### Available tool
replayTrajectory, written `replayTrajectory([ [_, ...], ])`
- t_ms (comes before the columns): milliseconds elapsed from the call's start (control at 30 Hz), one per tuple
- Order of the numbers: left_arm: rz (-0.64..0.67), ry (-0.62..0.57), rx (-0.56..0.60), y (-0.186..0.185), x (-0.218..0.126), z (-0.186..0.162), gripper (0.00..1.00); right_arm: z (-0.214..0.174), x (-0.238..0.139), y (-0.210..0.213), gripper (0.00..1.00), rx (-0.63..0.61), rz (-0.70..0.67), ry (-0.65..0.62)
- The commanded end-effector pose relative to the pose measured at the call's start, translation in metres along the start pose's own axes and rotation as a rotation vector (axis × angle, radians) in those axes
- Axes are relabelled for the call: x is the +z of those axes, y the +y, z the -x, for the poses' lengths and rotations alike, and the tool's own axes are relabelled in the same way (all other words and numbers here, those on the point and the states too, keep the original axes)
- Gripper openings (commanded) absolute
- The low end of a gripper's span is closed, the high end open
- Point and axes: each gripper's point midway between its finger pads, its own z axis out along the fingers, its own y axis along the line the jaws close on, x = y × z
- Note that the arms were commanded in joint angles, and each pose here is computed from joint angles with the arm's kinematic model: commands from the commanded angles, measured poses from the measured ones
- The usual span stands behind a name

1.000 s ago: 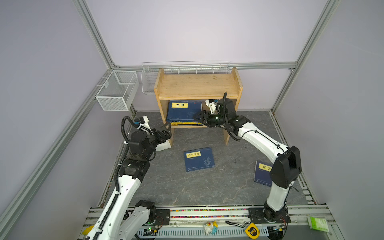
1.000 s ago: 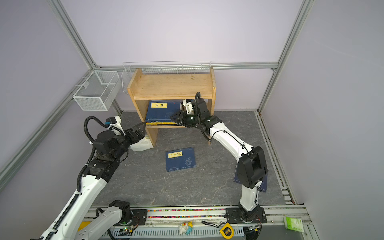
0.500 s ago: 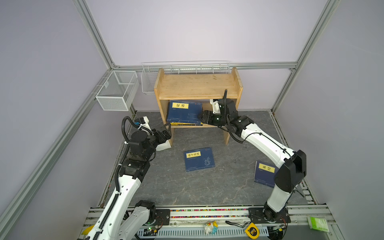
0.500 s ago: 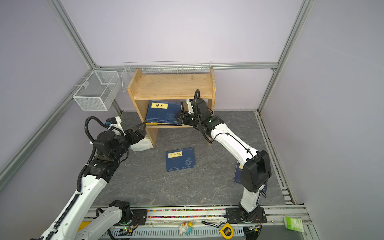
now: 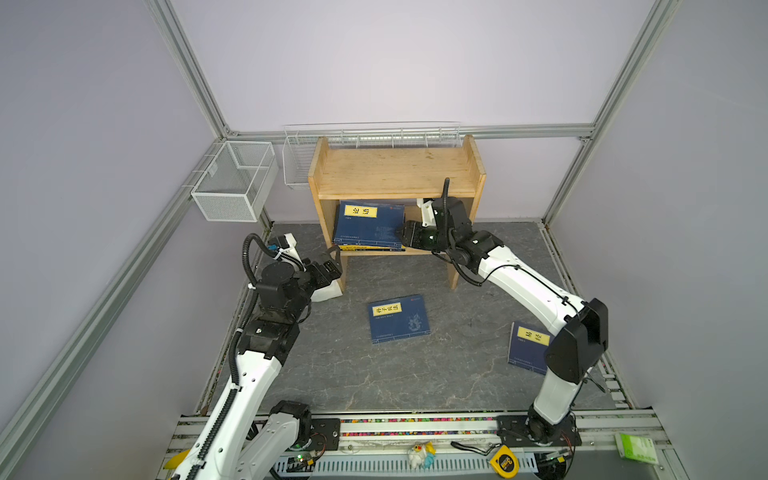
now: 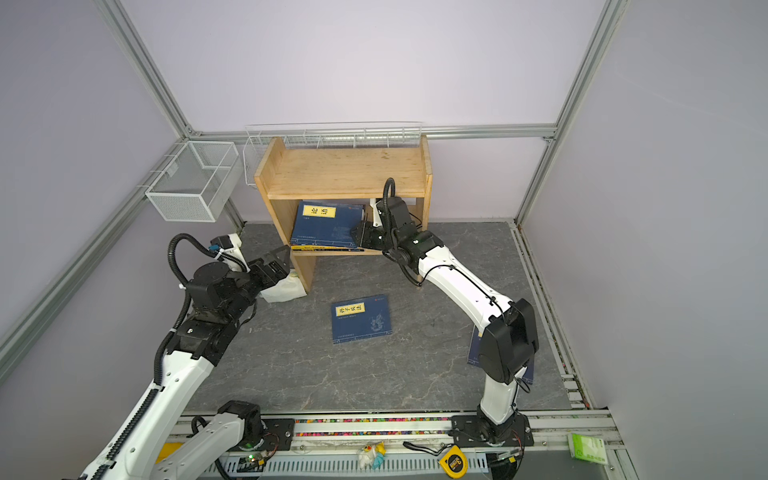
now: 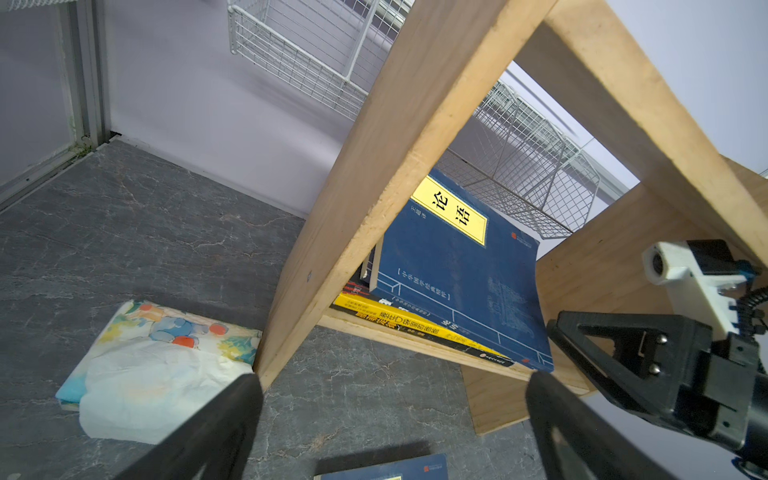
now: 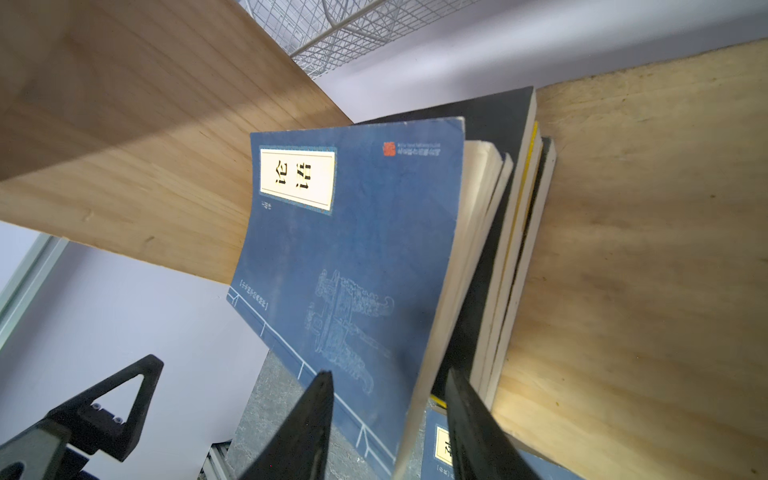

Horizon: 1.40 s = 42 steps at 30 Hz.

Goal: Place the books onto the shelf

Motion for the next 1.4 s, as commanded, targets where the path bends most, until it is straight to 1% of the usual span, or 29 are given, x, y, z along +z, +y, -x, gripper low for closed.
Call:
replayTrajectory([
  [0,0.020,0.000,0.007,0.006,-0.002,-0.002,0.99,0.017,0.004,0.010,0.47,-0.030,0.012,-0.061],
  [233,0.023,-0.001,0.009,0.007,-0.004,-0.002,0.99,0.013,0.013,0.005,0.47,-0.024,-0.029,-0.054],
  [467,0.028,-0.005,0.009,0.008,-0.006,-0.001,0.99,0.009,0.023,0.011,0.46,-0.015,-0.023,-0.049],
  [733,0.027,0.003,0.012,0.009,-0.004,-0.003,1.00,0.012,0.015,0.005,0.48,-0.026,-0.067,-0.074],
  [800,0.004,0.027,0.018,0.005,0.001,-0.006,1.00,0.014,0.012,0.003,0.48,-0.032,-0.079,-0.081],
  [867,-0.028,0.076,0.014,-0.002,0.008,-0.013,1.00,0.014,0.010,0.003,0.47,-0.039,-0.086,-0.084],
  [1000,-0.097,0.136,-0.025,-0.020,0.022,-0.012,0.97,0.014,0.009,0.002,0.46,-0.045,-0.089,-0.083],
  [1067,-0.125,0.136,-0.046,-0.027,0.027,-0.007,0.96,0.013,0.010,0.001,0.45,-0.048,-0.090,-0.082],
  [1233,-0.138,0.122,-0.056,-0.034,0.035,0.003,0.96,0.013,0.011,0.001,0.45,-0.049,-0.086,-0.078],
  [1367,-0.151,0.128,-0.074,-0.037,0.040,0.004,0.96,0.012,0.012,0.001,0.43,-0.050,-0.085,-0.076],
])
